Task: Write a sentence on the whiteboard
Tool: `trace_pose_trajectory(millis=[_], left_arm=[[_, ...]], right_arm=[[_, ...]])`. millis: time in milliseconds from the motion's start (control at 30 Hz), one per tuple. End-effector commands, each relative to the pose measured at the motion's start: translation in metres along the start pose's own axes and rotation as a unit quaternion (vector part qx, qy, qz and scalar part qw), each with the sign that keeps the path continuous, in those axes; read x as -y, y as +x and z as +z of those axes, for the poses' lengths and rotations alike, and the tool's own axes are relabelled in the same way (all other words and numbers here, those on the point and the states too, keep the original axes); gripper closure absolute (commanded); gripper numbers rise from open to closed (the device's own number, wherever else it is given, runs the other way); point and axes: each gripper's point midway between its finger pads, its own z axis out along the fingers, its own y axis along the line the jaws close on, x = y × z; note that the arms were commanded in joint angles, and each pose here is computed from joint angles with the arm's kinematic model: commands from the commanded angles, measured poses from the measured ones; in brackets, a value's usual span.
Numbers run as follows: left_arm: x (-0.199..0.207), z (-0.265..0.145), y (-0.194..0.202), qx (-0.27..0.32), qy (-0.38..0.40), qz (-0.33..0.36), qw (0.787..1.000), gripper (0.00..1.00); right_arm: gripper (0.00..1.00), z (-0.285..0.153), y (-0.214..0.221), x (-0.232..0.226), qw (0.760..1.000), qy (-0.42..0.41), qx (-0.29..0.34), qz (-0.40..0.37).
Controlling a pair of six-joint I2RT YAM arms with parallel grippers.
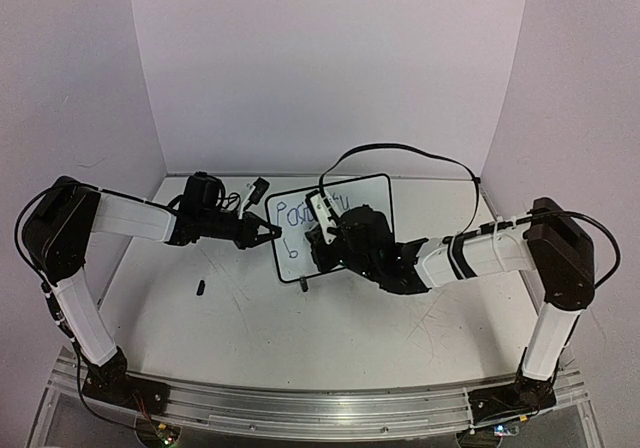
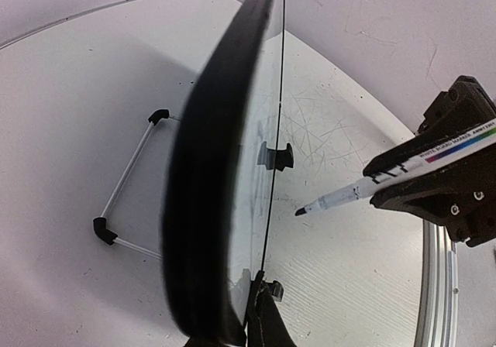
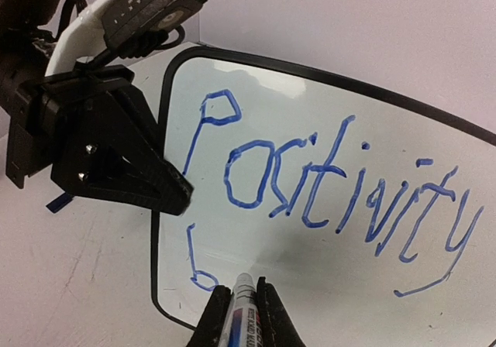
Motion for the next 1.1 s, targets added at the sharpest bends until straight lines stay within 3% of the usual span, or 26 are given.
trace_pose_trajectory(millis=[0, 567, 1067], left_arm=[[-0.058, -0.01, 0.007, -0.019, -0.143, 0.022, 0.989, 1.0], [-0.058, -0.009, 0.008, -0.023, -0.14, 0.019, 0.99, 1.0], [-0.059, -0.008, 0.009, -0.028, -0.14, 0.018, 0.99, 1.0]], right_arm=[[1.0, 0.008, -0.018, 0.0, 1.0, -0.005, 0.023, -0.009], [1.0, 0.022, -0.014, -0.013, 0.999, -0.03, 0.02, -0.013], [1.0, 0.025, -0.005, 0.0, 1.0, 0.01, 0.009, -0.013]])
